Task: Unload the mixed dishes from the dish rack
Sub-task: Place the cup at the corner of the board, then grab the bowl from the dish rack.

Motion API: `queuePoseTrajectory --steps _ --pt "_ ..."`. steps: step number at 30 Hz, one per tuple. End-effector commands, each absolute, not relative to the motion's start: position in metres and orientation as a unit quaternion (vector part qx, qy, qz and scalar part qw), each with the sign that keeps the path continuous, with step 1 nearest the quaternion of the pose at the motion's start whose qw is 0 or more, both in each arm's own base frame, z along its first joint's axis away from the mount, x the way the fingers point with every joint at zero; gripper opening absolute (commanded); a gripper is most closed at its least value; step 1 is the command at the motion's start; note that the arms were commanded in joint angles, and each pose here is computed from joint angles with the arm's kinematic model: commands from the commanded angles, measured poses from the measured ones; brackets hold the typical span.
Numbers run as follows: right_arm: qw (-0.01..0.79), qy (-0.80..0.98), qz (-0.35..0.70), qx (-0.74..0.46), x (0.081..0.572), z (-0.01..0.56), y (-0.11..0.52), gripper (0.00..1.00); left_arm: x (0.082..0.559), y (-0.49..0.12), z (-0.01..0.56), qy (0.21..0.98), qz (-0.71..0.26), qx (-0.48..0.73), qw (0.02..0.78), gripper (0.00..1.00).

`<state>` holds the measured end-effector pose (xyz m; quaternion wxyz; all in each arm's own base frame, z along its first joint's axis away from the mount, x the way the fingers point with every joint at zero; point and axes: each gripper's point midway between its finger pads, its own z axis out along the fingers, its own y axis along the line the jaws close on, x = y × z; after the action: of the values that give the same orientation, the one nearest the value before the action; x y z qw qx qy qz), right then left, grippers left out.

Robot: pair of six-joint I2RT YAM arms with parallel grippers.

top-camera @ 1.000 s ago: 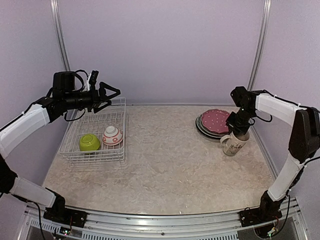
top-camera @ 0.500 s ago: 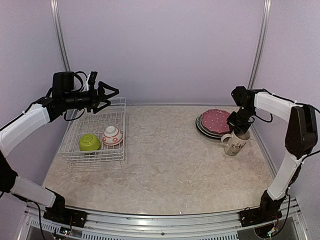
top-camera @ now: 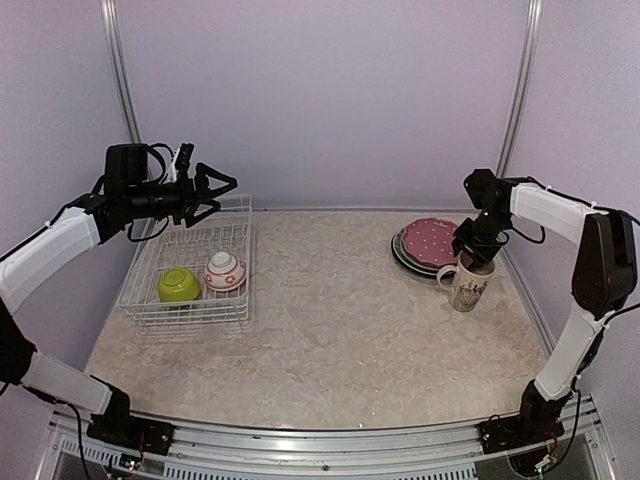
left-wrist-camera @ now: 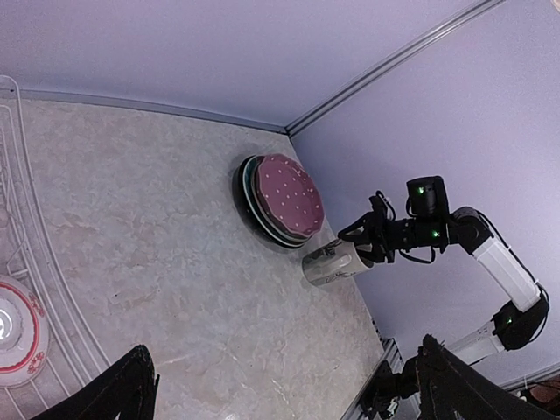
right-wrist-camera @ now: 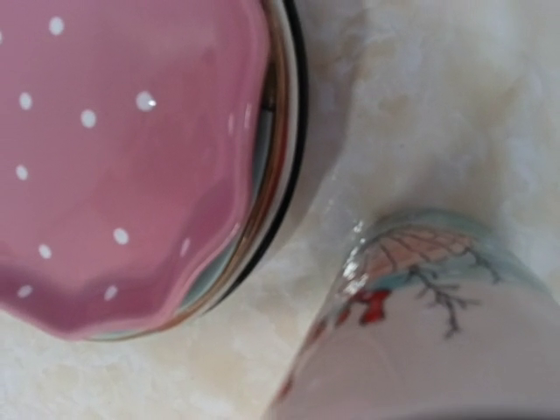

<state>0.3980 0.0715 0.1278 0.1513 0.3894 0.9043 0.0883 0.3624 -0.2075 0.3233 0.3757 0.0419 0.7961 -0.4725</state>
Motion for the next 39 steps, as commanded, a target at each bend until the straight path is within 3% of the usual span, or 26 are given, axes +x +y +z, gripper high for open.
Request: queuePoseTrajectory --steps 1,11,21,30,39 --pt "0.182 0.897 0.095 0.392 0.396 0.154 0.064 0.47 0.366 -0.205 0.334 0.790 -0.471 0.046 0.390 0.99" --pt "0.259 0.899 0.106 0.337 0.376 0.194 0.054 0.66 0.366 -0.207 0.332 0.791 -0.476 0.043 0.383 0.99" --pt "0.355 0.873 0.164 0.293 0.348 0.224 0.054 0.94 0.368 -0.220 0.314 0.821 -0.444 0.046 0.357 0.99" --pt "0.433 0.839 0.293 0.148 0.344 0.293 0.099 0.95 0.387 -0.187 0.288 0.886 -0.297 0.000 0.356 0.99" --pt "0.451 0.834 0.299 0.108 0.335 0.308 0.104 0.95 0.407 -0.152 0.236 0.941 -0.148 -0.043 0.302 0.99"
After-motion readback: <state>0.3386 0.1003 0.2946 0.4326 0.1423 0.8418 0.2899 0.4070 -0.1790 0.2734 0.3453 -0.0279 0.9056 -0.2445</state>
